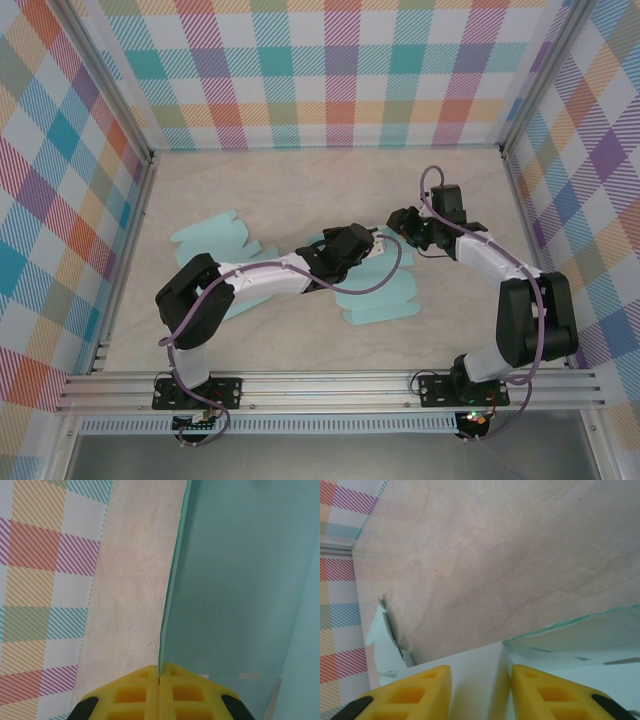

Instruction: Fold the paper box

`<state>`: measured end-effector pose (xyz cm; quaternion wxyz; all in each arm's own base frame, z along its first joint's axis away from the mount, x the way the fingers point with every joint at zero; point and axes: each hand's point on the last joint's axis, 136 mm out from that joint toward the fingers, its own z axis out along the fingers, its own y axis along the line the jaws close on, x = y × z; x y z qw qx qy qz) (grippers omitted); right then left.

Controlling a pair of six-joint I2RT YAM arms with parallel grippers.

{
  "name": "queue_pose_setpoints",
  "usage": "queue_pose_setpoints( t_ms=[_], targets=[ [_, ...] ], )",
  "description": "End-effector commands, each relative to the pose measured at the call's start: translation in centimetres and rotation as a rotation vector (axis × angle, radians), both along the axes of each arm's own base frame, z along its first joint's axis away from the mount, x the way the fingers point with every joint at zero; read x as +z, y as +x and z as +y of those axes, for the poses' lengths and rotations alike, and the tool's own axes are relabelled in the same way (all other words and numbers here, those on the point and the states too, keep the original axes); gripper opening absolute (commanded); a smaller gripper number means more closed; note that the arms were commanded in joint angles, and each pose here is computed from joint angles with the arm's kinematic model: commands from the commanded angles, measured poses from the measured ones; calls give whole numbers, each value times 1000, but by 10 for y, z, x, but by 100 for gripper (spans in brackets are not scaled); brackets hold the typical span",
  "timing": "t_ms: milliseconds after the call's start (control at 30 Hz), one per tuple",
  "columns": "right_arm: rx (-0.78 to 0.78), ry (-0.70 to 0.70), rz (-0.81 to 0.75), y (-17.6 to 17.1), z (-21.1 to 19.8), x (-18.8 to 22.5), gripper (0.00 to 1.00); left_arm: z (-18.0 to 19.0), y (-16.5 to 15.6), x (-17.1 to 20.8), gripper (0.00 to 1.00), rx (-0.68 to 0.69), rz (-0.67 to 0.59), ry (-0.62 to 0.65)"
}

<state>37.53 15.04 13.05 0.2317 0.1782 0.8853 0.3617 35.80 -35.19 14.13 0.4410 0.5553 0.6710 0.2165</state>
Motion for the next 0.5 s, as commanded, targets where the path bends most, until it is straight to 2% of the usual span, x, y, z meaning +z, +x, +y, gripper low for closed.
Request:
queue_pose_setpoints(
  t_ms=[0,67,133,300,467],
  targets=[
    [-5,57,-58,3,7,20,27,-18,-1,14,0,-7,-41,-82],
    [-13,53,-62,2,6,19,15,-19,0,15,0,-1,-45,-84],
    [-16,42,-59,0,4,19,14,-19,1,14,0,3,-50,-84],
    [-15,-27,-70,-10,-6,25,32,-15,3,11,0,18,-63,-54],
    [-34,-105,-108,-29,-24,38,41,-12,6,10,0,27,-72,-49]
  ],
)
